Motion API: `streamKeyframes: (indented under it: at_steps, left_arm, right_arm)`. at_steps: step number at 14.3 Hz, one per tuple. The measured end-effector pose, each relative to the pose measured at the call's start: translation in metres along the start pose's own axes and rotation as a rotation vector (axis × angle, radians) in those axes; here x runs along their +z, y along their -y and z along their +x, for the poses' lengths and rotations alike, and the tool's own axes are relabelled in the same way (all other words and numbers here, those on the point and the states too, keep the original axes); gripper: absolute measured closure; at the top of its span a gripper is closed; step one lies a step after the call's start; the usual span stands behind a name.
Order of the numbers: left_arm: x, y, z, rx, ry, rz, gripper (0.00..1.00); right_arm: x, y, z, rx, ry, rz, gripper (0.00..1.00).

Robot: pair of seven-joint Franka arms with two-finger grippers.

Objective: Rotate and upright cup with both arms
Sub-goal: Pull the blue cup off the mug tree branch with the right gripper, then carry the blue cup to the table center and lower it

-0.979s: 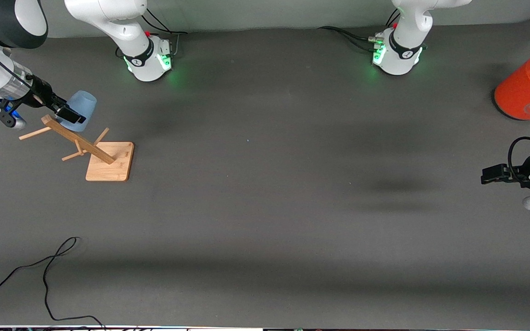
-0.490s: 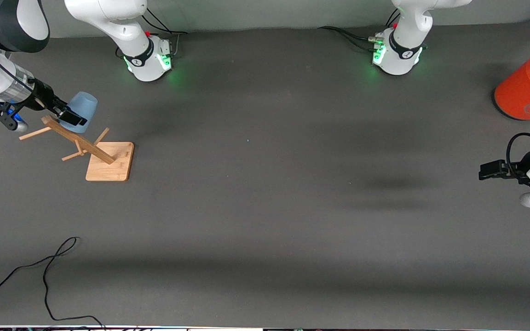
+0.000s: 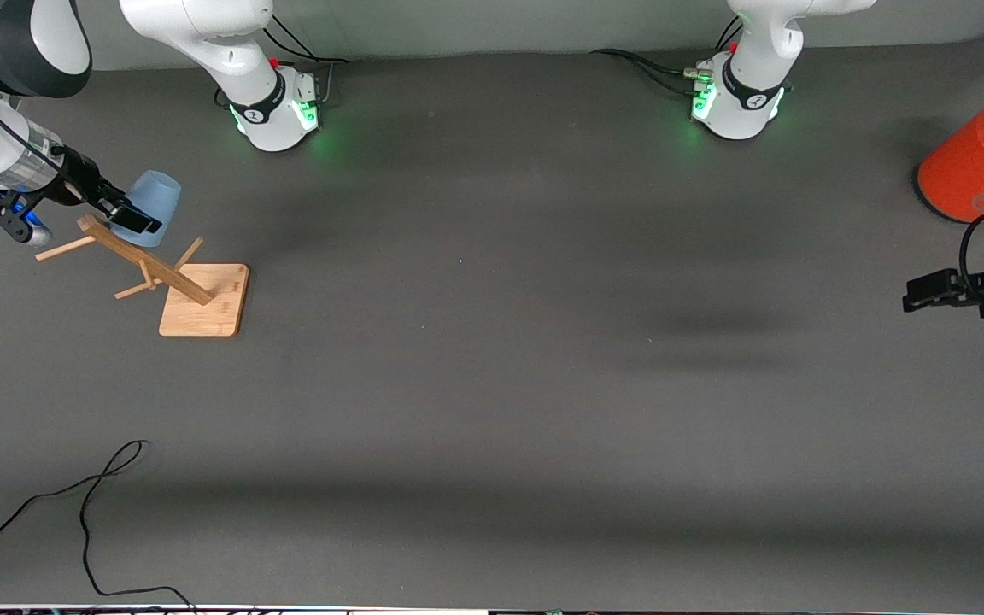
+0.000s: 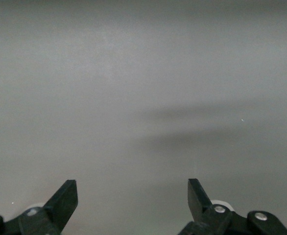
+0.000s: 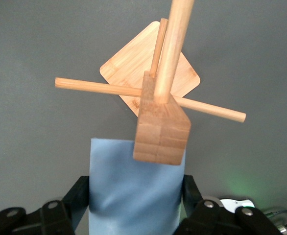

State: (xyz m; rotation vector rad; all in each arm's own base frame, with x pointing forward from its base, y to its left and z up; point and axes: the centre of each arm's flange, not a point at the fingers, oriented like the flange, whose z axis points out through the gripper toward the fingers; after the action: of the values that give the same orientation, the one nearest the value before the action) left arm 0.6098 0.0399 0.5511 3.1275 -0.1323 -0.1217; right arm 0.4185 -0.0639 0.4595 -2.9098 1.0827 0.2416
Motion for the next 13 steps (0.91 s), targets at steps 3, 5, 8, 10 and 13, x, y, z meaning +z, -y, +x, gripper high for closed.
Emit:
streamKeyframes:
  at_steps: [3,5,8,10,13]
  left_arm:
    - [0.000,-0.019,-0.011,-0.030,0.013,0.006,0.00]
    - [0.006,-0.030,-0.013,-0.042,0.028,0.016,0.00]
    - [0.012,-0.029,-0.014,-0.045,0.042,0.035,0.00]
    - [0.016,-0.029,-0.012,-0.045,0.043,0.042,0.00]
    - [0.020,-0.030,-0.008,-0.042,0.039,0.046,0.00]
  right_arm:
    - [-0.005,-0.005,-0.007,0.000,0.021,-0.010,0.19]
    - [-0.017,-0.012,-0.017,0.009,0.035,-0.013,0.19]
    - [-0.039,-0.022,-0.035,0.065,0.047,-0.013,0.19]
    - [-0.050,-0.025,-0.050,0.116,0.056,-0.012,0.19]
    - [-0.065,0.003,-0.087,0.183,0.054,0.004,0.19]
